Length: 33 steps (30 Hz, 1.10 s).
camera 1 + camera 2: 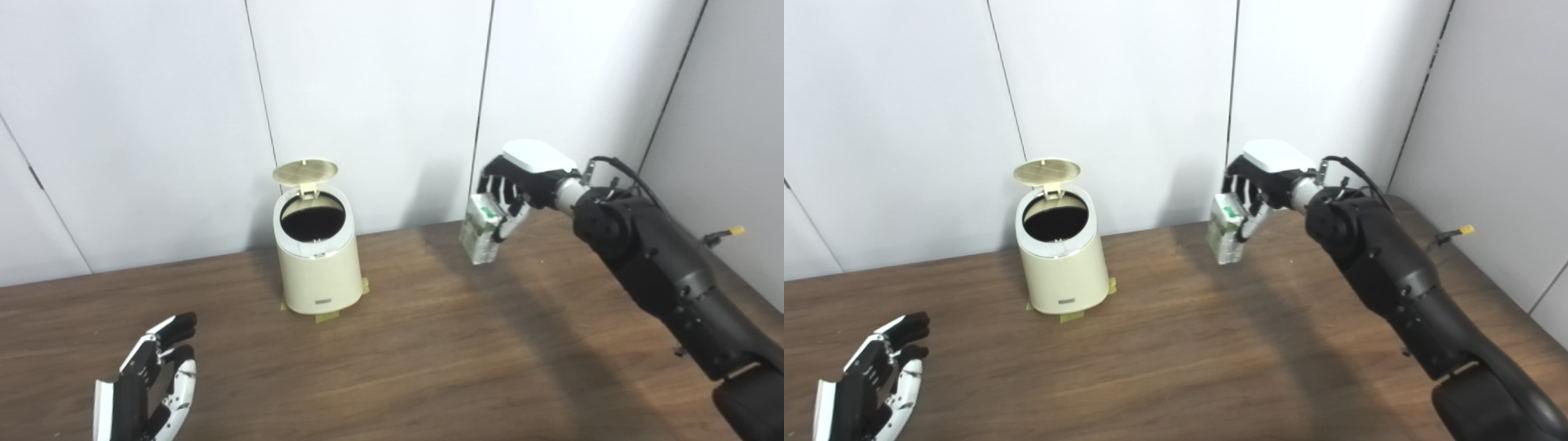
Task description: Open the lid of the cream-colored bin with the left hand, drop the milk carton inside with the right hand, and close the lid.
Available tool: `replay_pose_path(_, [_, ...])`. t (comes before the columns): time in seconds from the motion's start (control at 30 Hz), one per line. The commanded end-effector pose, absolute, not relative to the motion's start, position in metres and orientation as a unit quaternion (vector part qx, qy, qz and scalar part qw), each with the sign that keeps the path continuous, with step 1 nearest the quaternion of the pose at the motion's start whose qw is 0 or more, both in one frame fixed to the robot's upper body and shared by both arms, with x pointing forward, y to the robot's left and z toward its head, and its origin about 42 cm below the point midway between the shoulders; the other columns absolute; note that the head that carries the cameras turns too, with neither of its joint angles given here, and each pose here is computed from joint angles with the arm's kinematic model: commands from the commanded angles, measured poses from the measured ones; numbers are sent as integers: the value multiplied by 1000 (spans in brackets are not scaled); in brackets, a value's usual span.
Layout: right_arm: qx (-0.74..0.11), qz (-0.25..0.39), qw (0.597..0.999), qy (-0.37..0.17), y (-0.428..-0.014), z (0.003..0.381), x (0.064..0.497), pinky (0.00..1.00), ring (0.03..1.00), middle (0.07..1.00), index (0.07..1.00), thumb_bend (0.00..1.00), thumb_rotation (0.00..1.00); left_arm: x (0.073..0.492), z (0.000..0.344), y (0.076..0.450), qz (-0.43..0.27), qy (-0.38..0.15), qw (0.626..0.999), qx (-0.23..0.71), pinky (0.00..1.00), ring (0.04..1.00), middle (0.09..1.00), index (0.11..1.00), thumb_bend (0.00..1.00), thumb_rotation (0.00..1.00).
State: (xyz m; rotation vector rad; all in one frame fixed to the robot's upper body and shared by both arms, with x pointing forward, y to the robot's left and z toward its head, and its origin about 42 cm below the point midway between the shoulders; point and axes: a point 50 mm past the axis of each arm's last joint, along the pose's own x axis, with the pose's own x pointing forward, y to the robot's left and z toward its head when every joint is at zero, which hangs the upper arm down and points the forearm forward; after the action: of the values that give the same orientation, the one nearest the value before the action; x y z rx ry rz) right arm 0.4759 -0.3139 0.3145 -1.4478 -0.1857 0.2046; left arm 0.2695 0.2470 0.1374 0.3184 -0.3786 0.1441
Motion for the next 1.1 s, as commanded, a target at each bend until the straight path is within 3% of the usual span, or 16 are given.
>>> replay_pose_path(0.0, [-660, 63, 731, -162, -302, 372, 482, 387, 426, 501, 506, 517, 0, 272, 126, 255, 70, -175, 964, 187, 656, 750, 762, 734, 128, 411])
replay_pose_path(0.07, [-654, 73, 733, -174, -296, 374, 484, 381, 428, 500, 503, 517, 0, 273, 124, 255, 70, -175, 964, 188, 659, 753, 764, 736, 131, 438])
replay_pose_path(0.4, [-640, 90, 733, -213, -264, 388, 484, 403, 424, 512, 502, 515, 0, 276, 121, 250, 71, -160, 962, 210, 641, 739, 755, 737, 118, 390])
replay_pose_path(0.6, [-634, 93, 732, -233, -245, 399, 479, 390, 424, 506, 507, 515, 0, 277, 120, 246, 76, -156, 960, 220, 620, 719, 744, 732, 122, 265])
replay_pose_path(1.07, [-606, 93, 723, -318, -210, 417, 472, 374, 419, 501, 505, 514, 0, 282, 115, 237, 82, -153, 958, 228, 618, 719, 747, 735, 149, 440])
